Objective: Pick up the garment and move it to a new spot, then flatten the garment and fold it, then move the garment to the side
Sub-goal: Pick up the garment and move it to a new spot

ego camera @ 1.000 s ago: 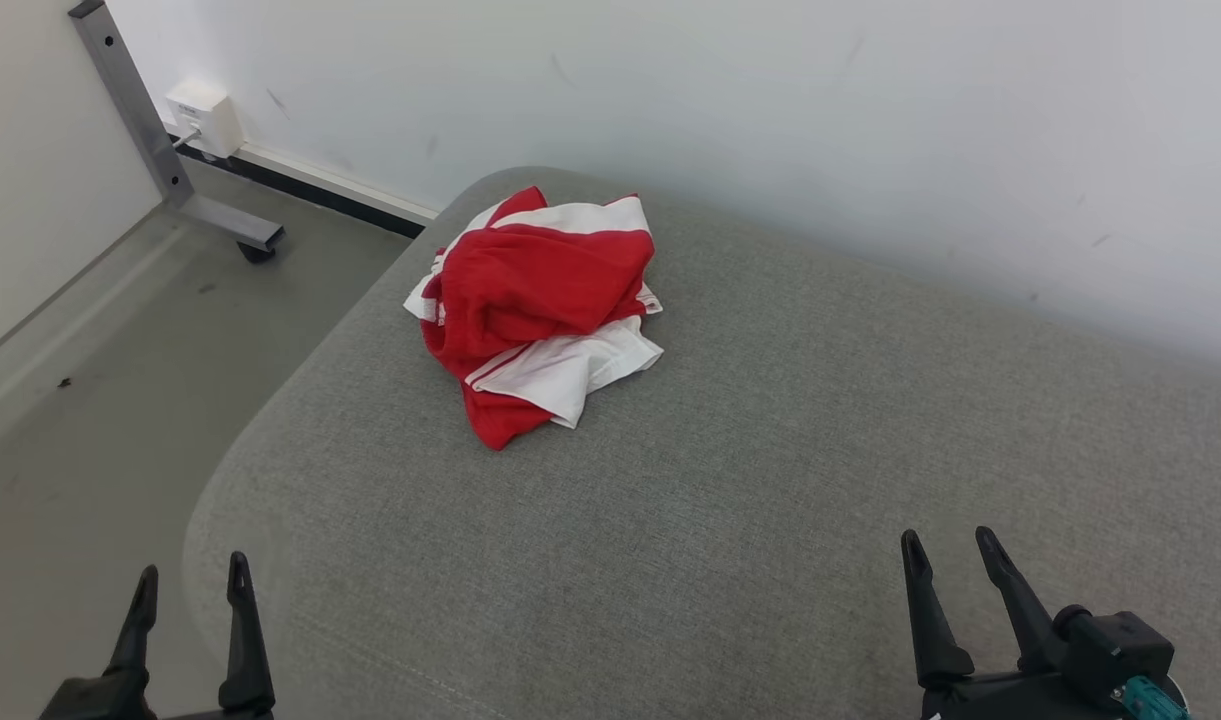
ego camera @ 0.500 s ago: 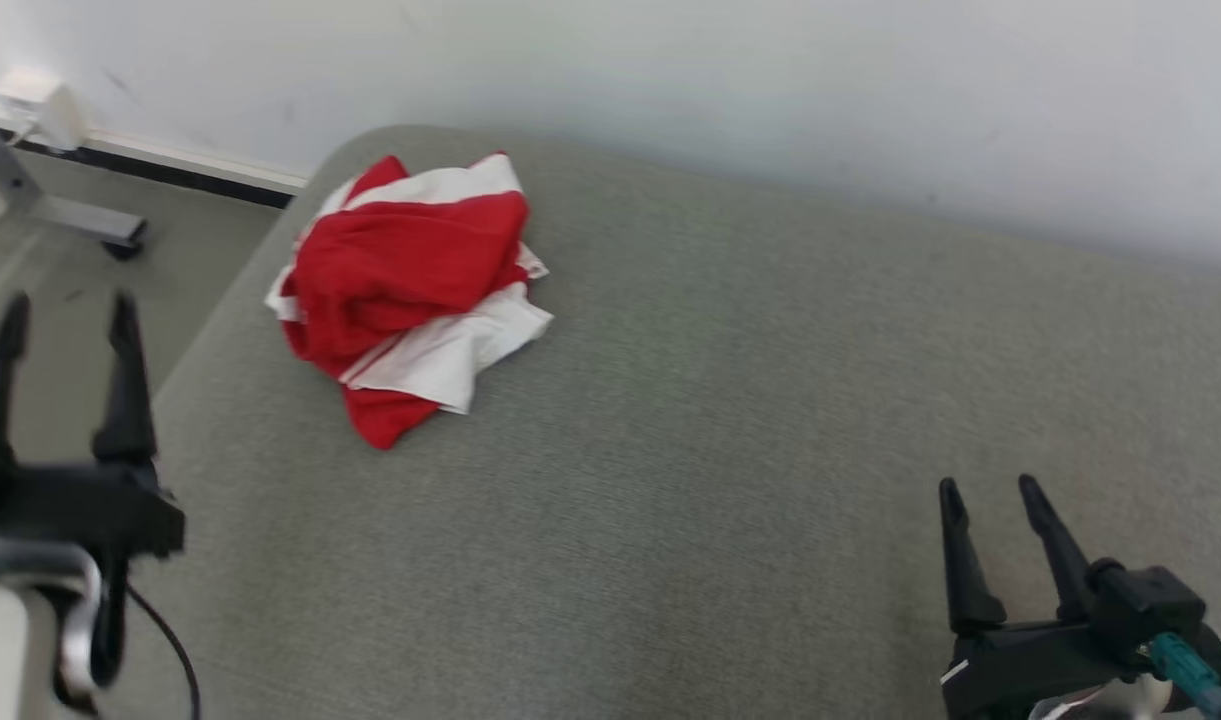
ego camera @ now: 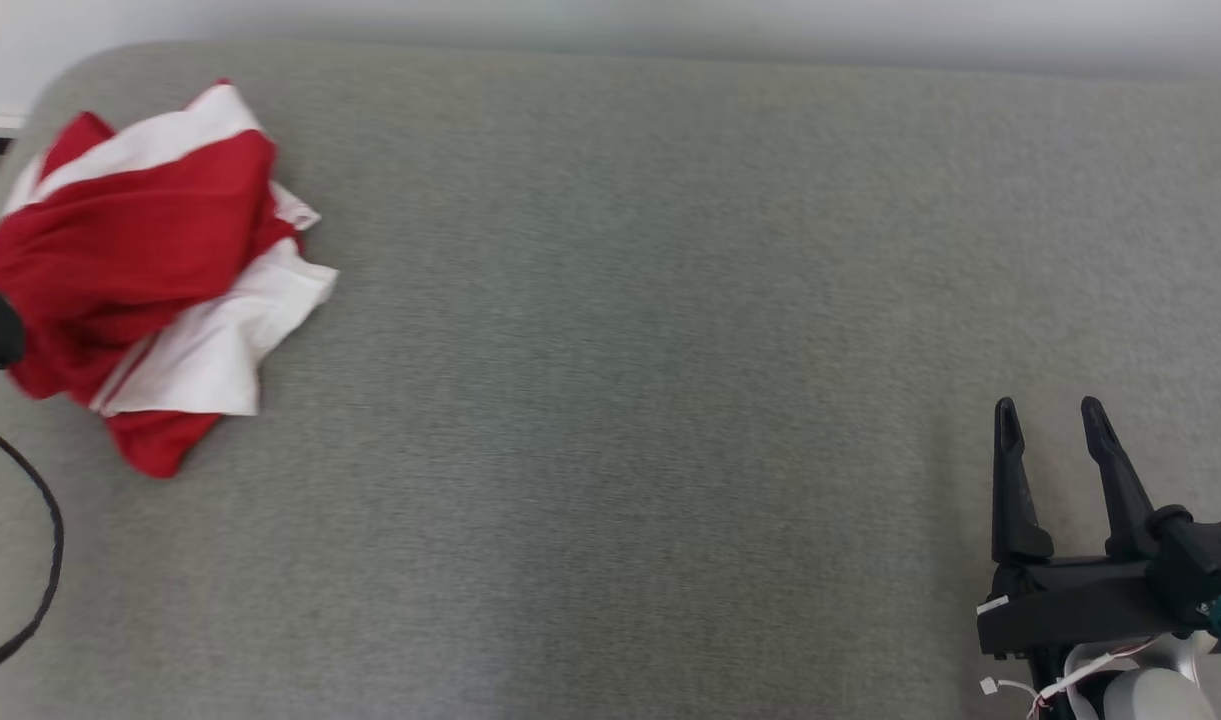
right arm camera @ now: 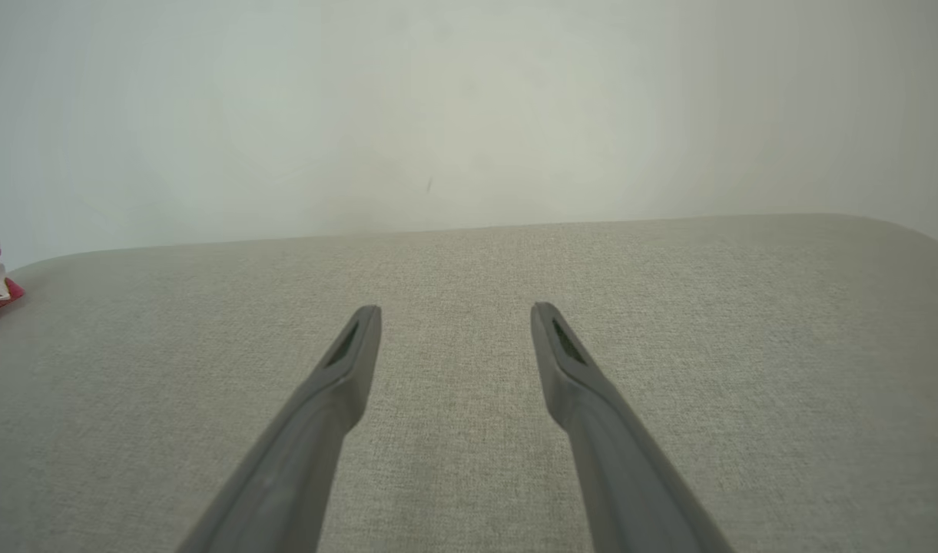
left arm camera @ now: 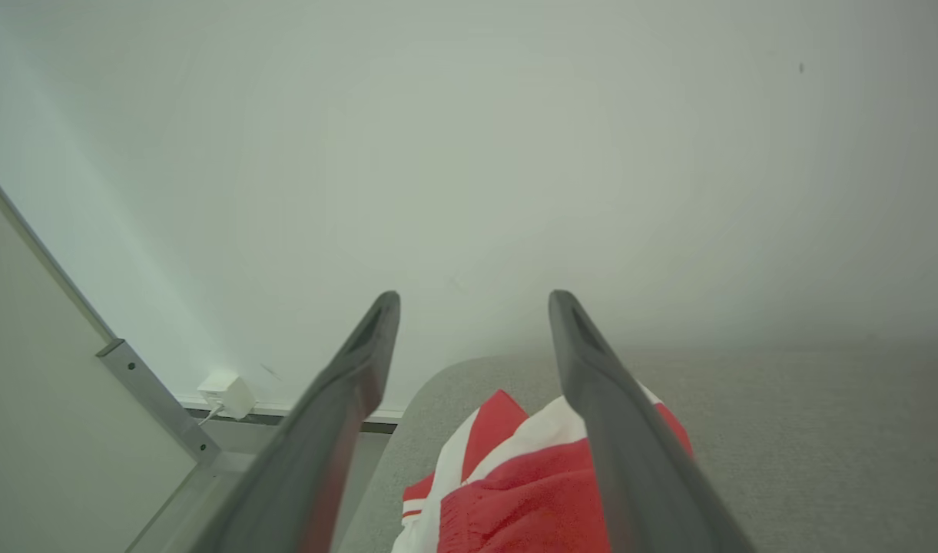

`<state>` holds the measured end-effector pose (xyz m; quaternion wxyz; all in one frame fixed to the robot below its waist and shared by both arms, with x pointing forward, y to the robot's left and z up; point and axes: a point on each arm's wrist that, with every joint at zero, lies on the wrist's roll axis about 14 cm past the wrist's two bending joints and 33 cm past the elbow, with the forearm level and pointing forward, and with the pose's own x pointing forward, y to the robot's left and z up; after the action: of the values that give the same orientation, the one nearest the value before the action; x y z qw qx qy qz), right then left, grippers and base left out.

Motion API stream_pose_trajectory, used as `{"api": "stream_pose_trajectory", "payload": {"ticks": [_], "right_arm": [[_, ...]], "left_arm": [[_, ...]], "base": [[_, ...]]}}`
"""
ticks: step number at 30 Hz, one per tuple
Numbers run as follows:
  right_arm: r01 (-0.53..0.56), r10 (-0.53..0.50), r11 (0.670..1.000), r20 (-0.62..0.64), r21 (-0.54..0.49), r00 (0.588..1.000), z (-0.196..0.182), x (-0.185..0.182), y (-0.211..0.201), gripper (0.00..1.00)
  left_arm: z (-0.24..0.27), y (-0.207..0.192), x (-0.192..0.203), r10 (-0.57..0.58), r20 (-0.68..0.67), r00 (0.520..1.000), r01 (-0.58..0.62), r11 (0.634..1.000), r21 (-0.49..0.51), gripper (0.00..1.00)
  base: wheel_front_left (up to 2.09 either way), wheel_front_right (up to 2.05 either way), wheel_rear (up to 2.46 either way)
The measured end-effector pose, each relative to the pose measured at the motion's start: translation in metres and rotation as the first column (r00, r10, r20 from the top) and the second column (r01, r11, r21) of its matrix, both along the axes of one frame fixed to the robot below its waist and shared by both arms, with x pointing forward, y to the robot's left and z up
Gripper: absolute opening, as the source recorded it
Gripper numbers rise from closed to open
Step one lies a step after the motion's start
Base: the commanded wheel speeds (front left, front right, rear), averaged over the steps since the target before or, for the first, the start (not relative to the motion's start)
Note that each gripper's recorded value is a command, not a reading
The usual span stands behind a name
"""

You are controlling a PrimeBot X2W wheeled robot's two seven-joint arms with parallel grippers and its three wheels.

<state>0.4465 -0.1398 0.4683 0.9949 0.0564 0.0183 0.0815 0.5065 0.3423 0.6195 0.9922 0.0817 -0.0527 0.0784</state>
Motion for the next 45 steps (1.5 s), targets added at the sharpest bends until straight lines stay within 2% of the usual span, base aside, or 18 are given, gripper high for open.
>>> {"api": "stream_pose_trajectory", "payload": {"ticks": [5, 9, 11, 13, 16, 17, 20, 21, 22, 27, 31, 36, 40, 45], "right_arm": [[0.073, -0.074, 0.997, -0.031, -0.013, 0.997, -0.013, -0.004, -0.028, 1.00], [0.121, -0.122, 0.992, -0.055, -0.029, 0.991, -0.022, -0.009, -0.046, 1.00], [0.136, -0.138, 0.990, -0.063, -0.034, 0.988, -0.025, -0.011, -0.052, 1.00], [0.151, -0.153, 0.988, -0.067, -0.039, 0.986, -0.027, -0.012, -0.057, 1.00], [0.170, -0.173, 0.984, -0.072, -0.048, 0.982, -0.029, -0.015, -0.065, 1.00], [0.175, -0.178, 0.983, -0.073, -0.050, 0.981, -0.029, -0.015, -0.067, 1.00], [0.173, -0.177, 0.983, -0.070, -0.051, 0.982, -0.028, -0.015, -0.066, 1.00], [0.169, -0.172, 0.984, -0.066, -0.050, 0.983, -0.026, -0.015, -0.065, 1.00], [0.163, -0.165, 0.986, -0.064, -0.048, 0.984, -0.024, -0.014, -0.062, 1.00], [0.152, -0.155, 0.987, -0.049, -0.046, 0.987, -0.018, -0.014, -0.059, 1.00], [0.140, -0.141, 0.989, -0.040, -0.036, 0.989, -0.014, -0.016, -0.053, 1.00], [0.124, -0.124, 0.992, -0.026, -0.012, 0.992, -0.008, -0.019, -0.046, 1.00], [0.115, -0.115, 0.993, -0.014, 0.015, 0.993, -0.003, -0.024, -0.041, 1.00], [0.128, -0.128, 0.991, -0.001, 0.042, 0.992, 0.002, -0.032, -0.044, 1.00]], "left_arm": [[-0.059, -0.005, 0.036, -0.015, -0.180, 0.984, 0.009, 0.999, -0.032, 1.00], [-0.112, -0.003, 0.048, -0.005, -0.350, 0.937, -0.012, 0.999, -0.045, 1.00], [-0.137, -0.002, 0.049, -0.004, -0.432, 0.902, -0.015, 0.999, -0.041, 1.00], [-0.168, 0.002, 0.043, 0.005, -0.533, 0.846, -0.051, 0.996, -0.071, 1.00], [-0.210, 0.001, 0.027, 0.008, -0.690, 0.724, -0.079, 0.994, -0.072, 1.00], [-0.217, -0.003, 0.025, -0.005, -0.706, 0.709, -0.089, 0.991, -0.096, 1.00], [-0.220, -0.010, 0.025, -0.026, -0.713, 0.701, -0.072, 0.992, -0.107, 1.00], [-0.221, -0.012, 0.024, -0.033, -0.714, 0.700, -0.066, 0.992, -0.111, 0.92], [-0.219, -0.016, 0.023, -0.048, -0.701, 0.712, -0.051, 0.992, -0.119, 0.00], [-0.194, -0.014, 0.031, -0.052, -0.600, 0.798, -0.006, 0.995, -0.095, 0.00], [-0.150, -0.008, 0.043, -0.031, -0.449, 0.893, 0.003, 0.998, -0.062, 0.00], [-0.084, -0.013, 0.056, -0.042, -0.245, 0.969, 0.042, 0.999, -0.005, 0.00], [-0.019, -0.035, 0.064, -0.108, -0.072, 0.992, 0.112, 0.992, 0.054, 0.00], [0.061, -0.097, 0.071, -0.267, 0.105, 0.958, 0.250, 0.957, 0.149, 0.00]], "base": [[0.00, 0.00, 0.00], [0.00, 0.00, 0.00], [0.00, 0.00, 0.00], [0.00, 0.00, 0.00], [0.00, 0.00, 0.00], [0.00, 0.00, 0.00], [0.00, 0.00, 0.00], [0.00, 0.00, 0.00], [0.00, 0.00, 0.00], [0.00, 0.00, 0.00], [0.00, 0.00, 0.00], [0.00, 0.00, 0.00], [0.00, 0.00, 0.00], [0.00, 0.00, 0.00]]}}
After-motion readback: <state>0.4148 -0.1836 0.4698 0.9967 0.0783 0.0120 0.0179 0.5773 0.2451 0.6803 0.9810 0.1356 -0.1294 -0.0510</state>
